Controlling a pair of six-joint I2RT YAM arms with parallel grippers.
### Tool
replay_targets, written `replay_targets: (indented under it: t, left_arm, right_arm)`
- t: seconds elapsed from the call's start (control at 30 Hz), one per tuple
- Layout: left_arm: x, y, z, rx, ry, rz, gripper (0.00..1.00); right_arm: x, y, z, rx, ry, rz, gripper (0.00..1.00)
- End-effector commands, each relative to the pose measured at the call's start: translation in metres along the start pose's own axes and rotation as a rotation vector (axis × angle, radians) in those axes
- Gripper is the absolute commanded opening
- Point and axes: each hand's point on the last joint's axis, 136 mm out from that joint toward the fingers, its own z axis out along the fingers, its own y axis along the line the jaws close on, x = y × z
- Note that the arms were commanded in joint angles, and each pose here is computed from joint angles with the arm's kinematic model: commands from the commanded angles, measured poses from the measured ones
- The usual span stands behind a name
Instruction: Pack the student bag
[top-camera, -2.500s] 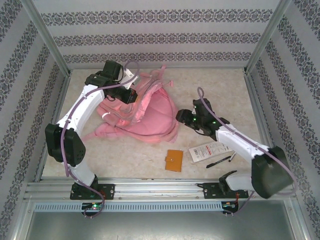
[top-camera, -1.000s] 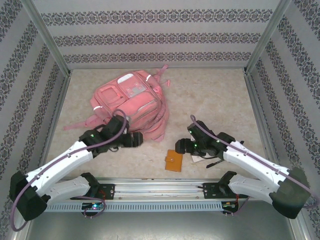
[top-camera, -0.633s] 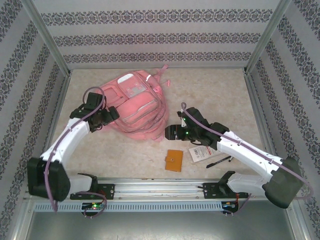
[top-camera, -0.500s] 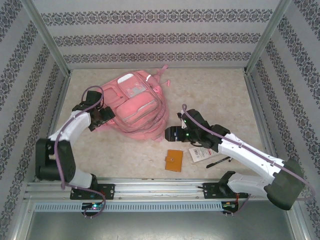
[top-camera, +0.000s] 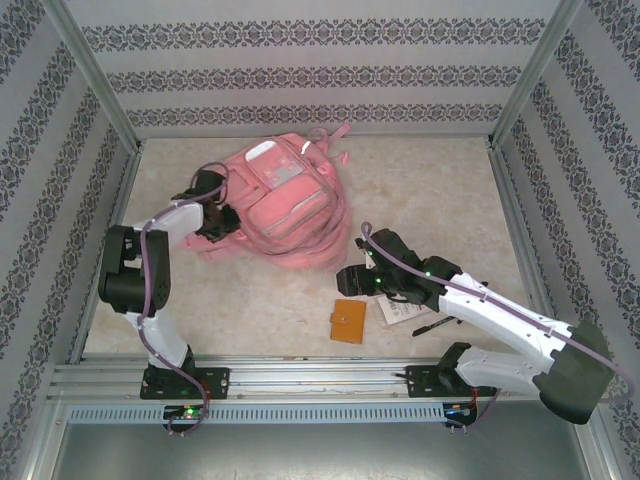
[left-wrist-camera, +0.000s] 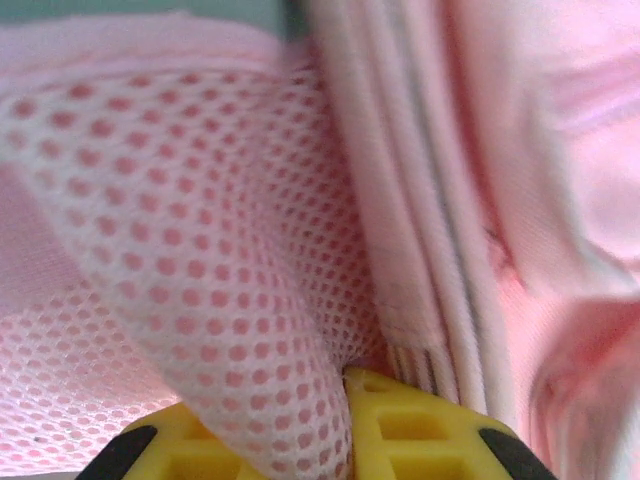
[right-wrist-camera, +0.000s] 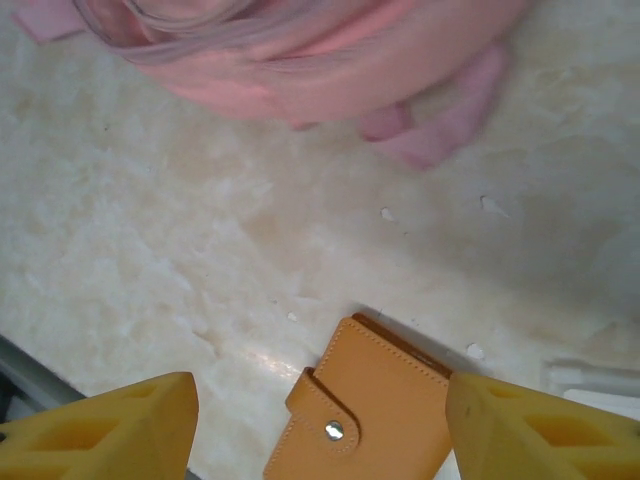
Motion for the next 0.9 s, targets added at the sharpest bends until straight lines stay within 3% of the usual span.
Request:
replay_targets:
  t: [0.0,0.1,0.17,0.2,0.3,0.37,0.43,0.57,0.63,0.73,0.8,0.87]
  left_arm:
    - [0.056,-0.022,-0.032,0.009,0.052,-0.023,0.2]
    - [0.091,-0.039,-0.045,0.051,0.051,-0.039,0.28]
    - [0.109,-0.048,-0.052,0.102,0.059,-0.067,0.52]
    - [0.115,-0.05,-0.058,0.127,0.052,-0.082,0.57]
    - [0.116,-0.035,-0.07,0.13,-0.016,-0.079,0.59]
    - [0.103,-0.011,-0.073,0.051,-0.101,-0.046,0.61]
    - [0.089,0.007,-0.066,-0.009,-0.116,-0.021,0.64]
    - [0.074,-0.011,-0.048,0.051,-0.093,-0.012,0.7]
    - [0.067,-0.025,-0.042,0.098,-0.103,-0.037,0.72]
    - [0.057,-0.028,-0.024,0.058,-0.109,-0.065,0.71]
    - [0.055,-0.027,-0.005,0.034,-0.103,-0.069,0.64]
    - [0.058,-0.022,0.012,0.002,-0.081,-0.087,0.49]
  right_arm:
    - [-0.006,0.02,0.001,-0.046,-0.015,-0.088,0.67]
    - [-0.01,0.046,0.01,-0.109,-0.013,-0.138,0.68]
    - [-0.013,0.058,0.017,-0.119,-0.001,-0.164,0.68]
    - [-0.015,0.063,0.021,-0.118,0.007,-0.17,0.69]
    - [-0.015,0.076,0.035,-0.128,0.035,-0.169,0.68]
    - [-0.011,0.085,0.044,-0.143,0.054,-0.165,0.68]
    - [-0.012,0.087,0.055,-0.121,0.053,-0.157,0.65]
    - [-0.033,0.076,0.071,-0.007,-0.009,-0.207,0.67]
    - [-0.041,0.08,0.075,-0.002,-0.027,-0.241,0.67]
    - [-0.052,0.091,0.074,-0.027,-0.053,-0.251,0.68]
    - [-0.056,0.095,0.072,-0.045,-0.079,-0.245,0.68]
    - [-0.055,0.1,0.073,-0.078,-0.094,-0.239,0.69]
